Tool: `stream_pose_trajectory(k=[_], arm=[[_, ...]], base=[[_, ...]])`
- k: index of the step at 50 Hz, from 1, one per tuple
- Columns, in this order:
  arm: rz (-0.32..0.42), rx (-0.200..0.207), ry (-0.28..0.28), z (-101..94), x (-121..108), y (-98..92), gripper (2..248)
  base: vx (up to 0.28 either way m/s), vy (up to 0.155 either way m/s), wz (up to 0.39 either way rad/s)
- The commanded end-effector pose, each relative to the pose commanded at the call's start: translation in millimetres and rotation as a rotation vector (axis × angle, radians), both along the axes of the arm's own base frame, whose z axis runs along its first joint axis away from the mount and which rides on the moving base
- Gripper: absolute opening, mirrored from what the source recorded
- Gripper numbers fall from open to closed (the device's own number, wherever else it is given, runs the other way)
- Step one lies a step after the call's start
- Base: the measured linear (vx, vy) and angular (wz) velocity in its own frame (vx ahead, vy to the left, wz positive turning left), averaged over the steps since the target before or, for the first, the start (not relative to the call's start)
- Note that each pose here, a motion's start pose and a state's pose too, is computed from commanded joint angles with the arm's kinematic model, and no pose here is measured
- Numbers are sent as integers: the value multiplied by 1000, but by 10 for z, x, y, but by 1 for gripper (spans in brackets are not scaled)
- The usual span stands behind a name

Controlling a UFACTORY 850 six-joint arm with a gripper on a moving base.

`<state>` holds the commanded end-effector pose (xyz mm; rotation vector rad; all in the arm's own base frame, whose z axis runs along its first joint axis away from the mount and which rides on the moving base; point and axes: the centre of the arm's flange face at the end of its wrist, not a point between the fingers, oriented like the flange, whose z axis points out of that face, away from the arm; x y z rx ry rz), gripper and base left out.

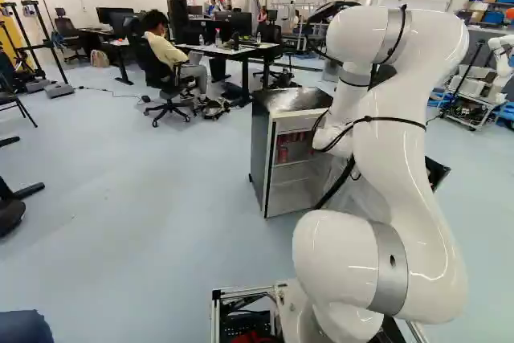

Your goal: Grab a drink from the fridge

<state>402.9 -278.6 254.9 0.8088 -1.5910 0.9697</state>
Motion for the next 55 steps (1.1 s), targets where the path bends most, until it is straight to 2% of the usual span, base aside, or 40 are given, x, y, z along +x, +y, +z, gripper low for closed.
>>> stream_pose_trajectory(k=[28,44,55], arm=[[-106,-40,-77,18,151,-682,247],[-114,-28,-51,14,-37,-641,247],[-57,-16,-10,17,-196,-490,247]], base=[[0,0,0],[0,0,0],[0,0,0]])
